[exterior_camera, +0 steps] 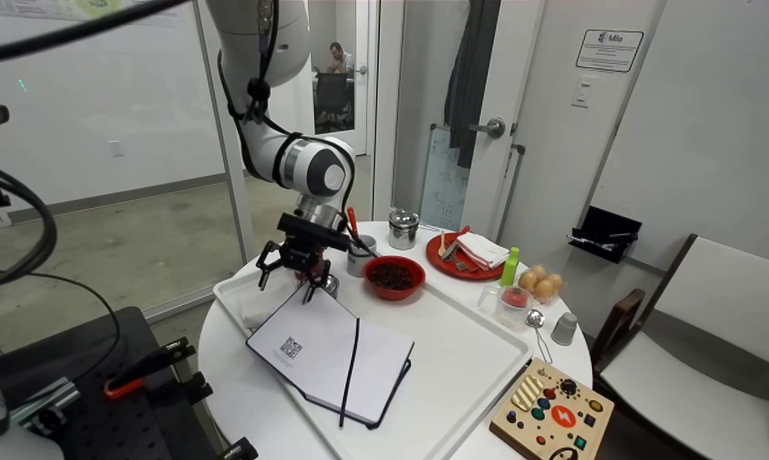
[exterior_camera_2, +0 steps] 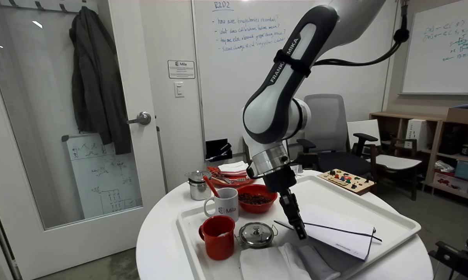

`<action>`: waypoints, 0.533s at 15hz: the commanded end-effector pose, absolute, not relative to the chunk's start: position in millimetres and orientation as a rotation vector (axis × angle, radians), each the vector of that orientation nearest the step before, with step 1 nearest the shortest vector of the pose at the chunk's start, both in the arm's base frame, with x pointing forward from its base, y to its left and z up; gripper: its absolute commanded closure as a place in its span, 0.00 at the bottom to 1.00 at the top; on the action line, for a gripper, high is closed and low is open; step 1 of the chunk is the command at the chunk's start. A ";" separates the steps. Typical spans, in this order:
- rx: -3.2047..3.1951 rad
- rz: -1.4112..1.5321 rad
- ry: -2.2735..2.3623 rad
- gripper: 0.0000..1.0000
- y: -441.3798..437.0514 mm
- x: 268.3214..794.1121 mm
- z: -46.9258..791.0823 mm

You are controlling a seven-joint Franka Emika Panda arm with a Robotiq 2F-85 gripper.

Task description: Open the blue book

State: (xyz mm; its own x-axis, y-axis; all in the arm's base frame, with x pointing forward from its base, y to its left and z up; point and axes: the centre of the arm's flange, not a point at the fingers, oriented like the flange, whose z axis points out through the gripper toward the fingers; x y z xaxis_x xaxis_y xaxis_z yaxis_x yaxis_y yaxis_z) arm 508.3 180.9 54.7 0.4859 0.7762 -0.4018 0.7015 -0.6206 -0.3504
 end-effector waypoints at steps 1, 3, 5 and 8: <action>-2.531 0.861 -1.365 0.00 186.9 514.8 51.0; -2.502 0.889 -1.366 0.00 184.1 518.4 45.6; -2.464 0.925 -1.376 0.00 181.6 521.6 39.7; -2.374 0.993 -1.410 0.00 181.6 525.9 28.4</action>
State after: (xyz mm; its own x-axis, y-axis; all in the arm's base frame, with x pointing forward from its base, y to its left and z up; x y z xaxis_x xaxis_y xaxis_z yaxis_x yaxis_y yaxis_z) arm 510.5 180.2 41.4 0.3900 0.8137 -0.4311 0.7018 -0.5657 -0.4330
